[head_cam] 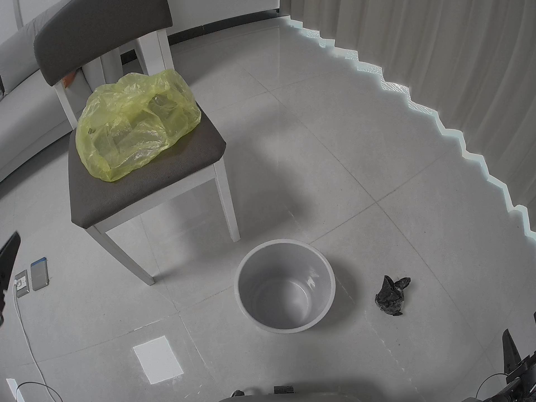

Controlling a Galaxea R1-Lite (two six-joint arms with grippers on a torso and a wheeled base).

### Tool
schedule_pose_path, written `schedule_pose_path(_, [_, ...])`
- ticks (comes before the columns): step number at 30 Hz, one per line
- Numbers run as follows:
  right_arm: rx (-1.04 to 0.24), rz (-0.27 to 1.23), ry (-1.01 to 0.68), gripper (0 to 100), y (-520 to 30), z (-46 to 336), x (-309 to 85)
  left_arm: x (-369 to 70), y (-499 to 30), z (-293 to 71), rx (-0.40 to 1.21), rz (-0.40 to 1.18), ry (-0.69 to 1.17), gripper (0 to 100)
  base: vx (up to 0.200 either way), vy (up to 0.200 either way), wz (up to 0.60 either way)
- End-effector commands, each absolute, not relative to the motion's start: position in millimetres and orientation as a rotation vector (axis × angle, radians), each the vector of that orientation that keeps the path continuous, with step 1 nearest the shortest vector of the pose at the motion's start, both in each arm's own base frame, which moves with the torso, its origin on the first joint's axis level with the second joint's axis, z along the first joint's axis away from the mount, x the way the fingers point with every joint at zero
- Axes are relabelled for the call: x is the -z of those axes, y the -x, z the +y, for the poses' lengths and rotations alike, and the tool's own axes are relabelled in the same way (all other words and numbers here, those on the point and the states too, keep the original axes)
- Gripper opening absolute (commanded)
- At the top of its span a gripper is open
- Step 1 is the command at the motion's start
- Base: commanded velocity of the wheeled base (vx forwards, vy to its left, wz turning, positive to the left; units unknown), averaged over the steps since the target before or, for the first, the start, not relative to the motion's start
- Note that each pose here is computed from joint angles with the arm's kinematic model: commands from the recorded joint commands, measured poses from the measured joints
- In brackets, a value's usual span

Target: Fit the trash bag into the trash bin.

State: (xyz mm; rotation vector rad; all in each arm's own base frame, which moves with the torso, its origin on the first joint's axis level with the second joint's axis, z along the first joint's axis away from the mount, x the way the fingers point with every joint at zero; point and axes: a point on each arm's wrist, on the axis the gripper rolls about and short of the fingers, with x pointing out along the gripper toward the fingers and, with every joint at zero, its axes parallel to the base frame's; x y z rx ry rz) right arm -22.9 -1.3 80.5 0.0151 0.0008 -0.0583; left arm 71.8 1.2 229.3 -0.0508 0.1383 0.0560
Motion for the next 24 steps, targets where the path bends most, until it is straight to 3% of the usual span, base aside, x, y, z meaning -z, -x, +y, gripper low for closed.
schedule_pose_path(1, [0.052,0.001,-0.014,100,22.8,-1.2,-75.3,-248.7,-183.3,-0.4,-0.103,0.193,0.010,100,0.000,0.000,0.00])
schedule_pose_path(3, [0.054,0.001,-0.021,100,22.8,-1.2,-75.3,-245.3,-227.8,-1.2,-0.102,0.155,0.022,100,0.000,0.000,0.00])
schedule_pose_path(11, [0.054,0.001,-0.021,100,22.8,-1.2,-75.3,-245.6,-238.7,0.1,-0.109,0.124,0.021,100,0.000,0.000,0.00])
schedule_pose_path(24, [0.066,0.001,-0.024,100,22.8,-1.4,-75.3,-234.1,-331.9,23.3,-0.277,0.171,0.005,100,0.000,0.000,0.00])
